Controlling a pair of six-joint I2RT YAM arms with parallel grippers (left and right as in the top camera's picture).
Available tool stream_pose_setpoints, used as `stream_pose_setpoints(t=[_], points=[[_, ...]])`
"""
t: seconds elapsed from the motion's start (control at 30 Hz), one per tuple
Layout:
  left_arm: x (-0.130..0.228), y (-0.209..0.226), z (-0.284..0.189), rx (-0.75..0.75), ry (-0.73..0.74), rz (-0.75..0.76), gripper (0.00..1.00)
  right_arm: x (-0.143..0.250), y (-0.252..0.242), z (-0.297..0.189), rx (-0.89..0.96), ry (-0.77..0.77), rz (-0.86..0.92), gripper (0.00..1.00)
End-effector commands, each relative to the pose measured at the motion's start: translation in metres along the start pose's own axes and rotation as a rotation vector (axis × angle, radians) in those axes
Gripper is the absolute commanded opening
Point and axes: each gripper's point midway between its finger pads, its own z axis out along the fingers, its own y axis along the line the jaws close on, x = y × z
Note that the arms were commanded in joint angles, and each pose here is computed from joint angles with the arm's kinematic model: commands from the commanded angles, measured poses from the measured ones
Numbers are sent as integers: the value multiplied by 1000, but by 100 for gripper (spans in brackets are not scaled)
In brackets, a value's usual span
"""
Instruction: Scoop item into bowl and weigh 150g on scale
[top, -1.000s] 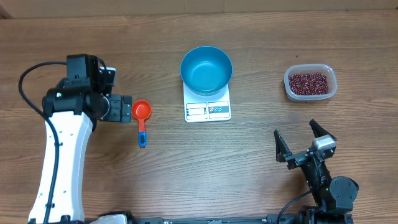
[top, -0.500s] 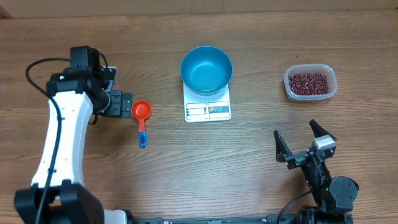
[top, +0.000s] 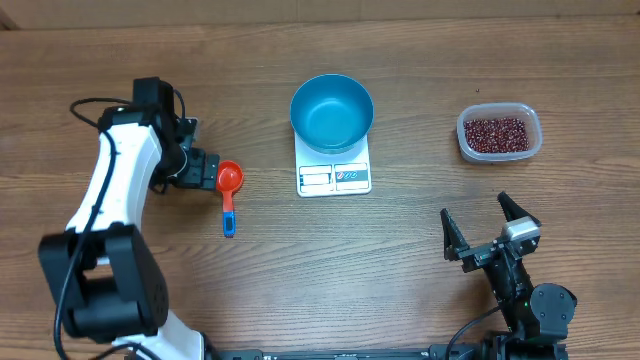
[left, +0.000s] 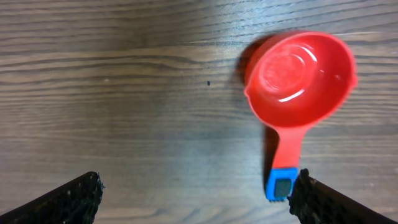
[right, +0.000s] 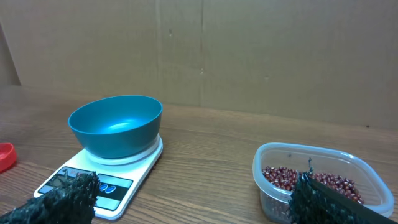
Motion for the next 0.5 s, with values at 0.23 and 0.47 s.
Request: stream_pose_setpoints(t=[0.23, 0.47], points=[[-6, -1, 29, 20, 52, 14, 100, 2, 1, 0, -5, -1, 6, 100], [-10, -1, 29, 17, 34, 13, 100, 2, 1, 0, -5, -1, 6, 100]])
